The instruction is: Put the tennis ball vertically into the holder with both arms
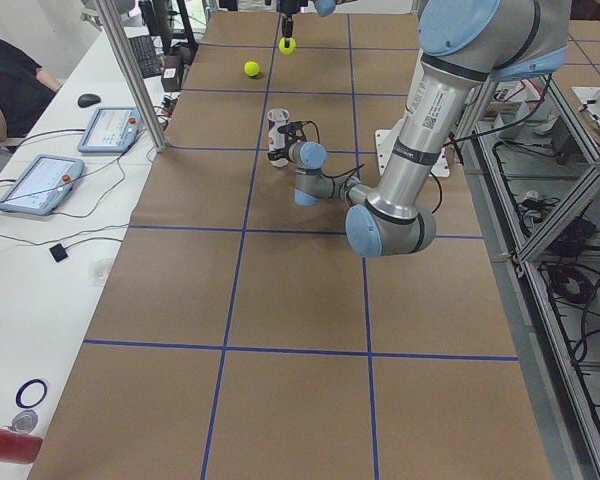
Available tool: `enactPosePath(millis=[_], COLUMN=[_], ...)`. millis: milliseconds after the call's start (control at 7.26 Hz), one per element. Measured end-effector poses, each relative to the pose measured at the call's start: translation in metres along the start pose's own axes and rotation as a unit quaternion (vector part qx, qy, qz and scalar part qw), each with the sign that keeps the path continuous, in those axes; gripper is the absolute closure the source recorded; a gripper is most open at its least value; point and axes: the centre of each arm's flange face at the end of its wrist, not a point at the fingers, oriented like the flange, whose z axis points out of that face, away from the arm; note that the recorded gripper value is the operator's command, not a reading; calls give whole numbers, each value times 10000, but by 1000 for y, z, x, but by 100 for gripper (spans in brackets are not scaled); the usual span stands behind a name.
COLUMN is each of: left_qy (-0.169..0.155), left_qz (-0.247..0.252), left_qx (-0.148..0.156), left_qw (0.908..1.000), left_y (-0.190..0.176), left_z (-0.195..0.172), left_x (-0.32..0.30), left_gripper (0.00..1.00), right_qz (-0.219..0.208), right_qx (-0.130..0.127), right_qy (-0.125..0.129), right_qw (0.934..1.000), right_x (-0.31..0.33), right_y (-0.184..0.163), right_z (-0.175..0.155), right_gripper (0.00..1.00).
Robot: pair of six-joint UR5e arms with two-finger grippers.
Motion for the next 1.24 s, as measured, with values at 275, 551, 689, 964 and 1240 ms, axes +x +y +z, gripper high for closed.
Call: enactPosePath(millis=[275, 551, 689, 964, 1240], left_qy=[-61, -105, -144, -232, -240], left_qz=[2, 6, 6, 6, 1], left_qx=[12, 21, 23, 35, 45], left_qw=[10000, 9999, 9999, 9997, 9997], left_y=[0, -1, -1, -2, -5], left_z=[1, 1, 2, 7, 13], left_x=[-1, -2, -3, -5, -4], left_gripper=[1, 1, 1, 1, 1], right_qz=[4, 14, 15, 13, 8], right_qx=[-3, -7, -5, -2, 1], right_qy=[7, 13, 16, 15, 11], right_qw=[10000, 10000, 10000, 10000, 10000], right_x=[1, 2, 2, 2, 1], right_y=[0, 0, 0, 0, 0], right_z=[1, 1, 1, 1, 1], right_gripper=[100, 100, 100, 100, 100])
